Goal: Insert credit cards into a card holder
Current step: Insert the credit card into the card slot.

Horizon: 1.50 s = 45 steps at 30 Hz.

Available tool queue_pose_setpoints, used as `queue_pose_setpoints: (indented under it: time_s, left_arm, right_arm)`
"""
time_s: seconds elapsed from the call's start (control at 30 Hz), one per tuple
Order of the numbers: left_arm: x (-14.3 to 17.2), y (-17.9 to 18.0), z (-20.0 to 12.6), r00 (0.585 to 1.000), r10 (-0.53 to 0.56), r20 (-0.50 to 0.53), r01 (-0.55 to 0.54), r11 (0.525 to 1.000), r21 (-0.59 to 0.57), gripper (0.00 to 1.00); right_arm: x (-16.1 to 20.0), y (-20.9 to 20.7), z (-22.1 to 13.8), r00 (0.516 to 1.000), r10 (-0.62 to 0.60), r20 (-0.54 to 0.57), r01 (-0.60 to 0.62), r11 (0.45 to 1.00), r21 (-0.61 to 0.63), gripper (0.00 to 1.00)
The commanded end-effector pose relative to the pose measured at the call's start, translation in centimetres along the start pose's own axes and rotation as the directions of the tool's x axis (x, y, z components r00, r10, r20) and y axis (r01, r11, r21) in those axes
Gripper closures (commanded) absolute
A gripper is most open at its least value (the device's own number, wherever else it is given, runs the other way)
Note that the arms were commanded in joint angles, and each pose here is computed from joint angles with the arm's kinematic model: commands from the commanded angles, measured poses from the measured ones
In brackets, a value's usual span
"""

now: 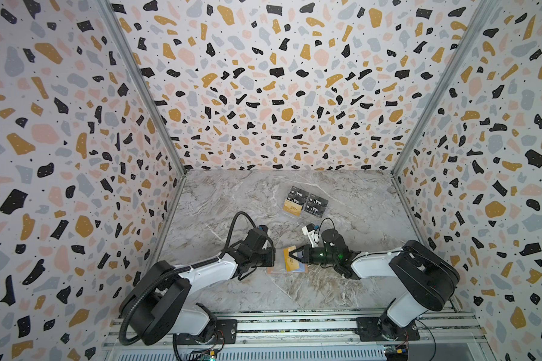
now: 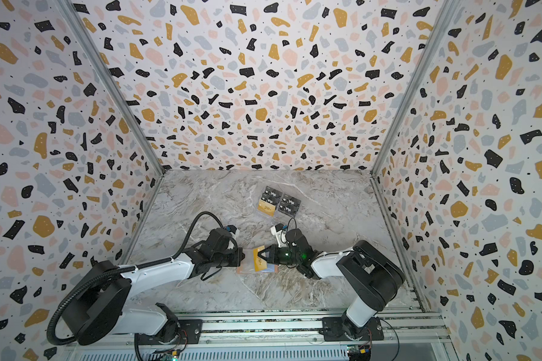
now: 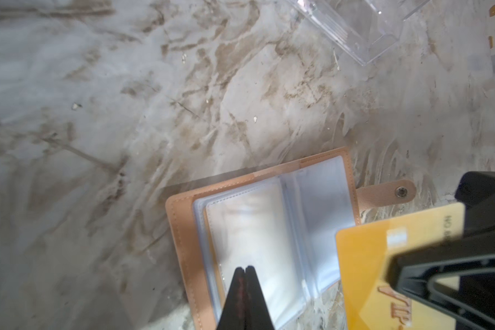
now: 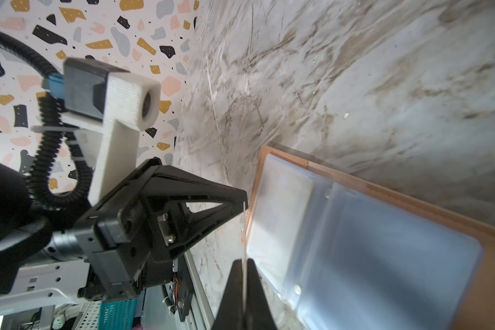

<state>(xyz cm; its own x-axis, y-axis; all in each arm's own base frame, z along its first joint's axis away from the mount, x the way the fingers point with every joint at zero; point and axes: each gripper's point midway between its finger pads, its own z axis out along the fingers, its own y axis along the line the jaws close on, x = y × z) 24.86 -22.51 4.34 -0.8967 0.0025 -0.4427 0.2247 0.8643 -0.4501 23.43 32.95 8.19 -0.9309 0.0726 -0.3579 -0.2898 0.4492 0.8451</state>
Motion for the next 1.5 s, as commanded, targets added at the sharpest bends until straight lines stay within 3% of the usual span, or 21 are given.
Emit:
queue_pose_setpoints:
  time_s: [0.0,0.53,1.47]
  left_arm:
    - [-2.1,-1.7,-0.1,0.998,0.019,0.056,-0.022,0.999,0.044,0.95]
    - [-1.4,-1.5,1.2,0.999,0.033,0.016,-0.033,0.998,0.053,0.96]
    - [-0.5,-0.5,1.1,1.000,0.030,-0.001,-0.030,0.999,0.017,1.00]
  right_arm:
    - [0.3,-0.8,0.0,0.999,0.054,-0.008,-0.054,0.999,0.001,1.00]
    - [1.2,-3.1,0.7,0.983,0.160,-0.092,-0.159,0.987,0.020,1.00]
    - [0.9,-3.3,1.8,0.984,0.128,-0.126,-0.125,0.992,0.032,1.00]
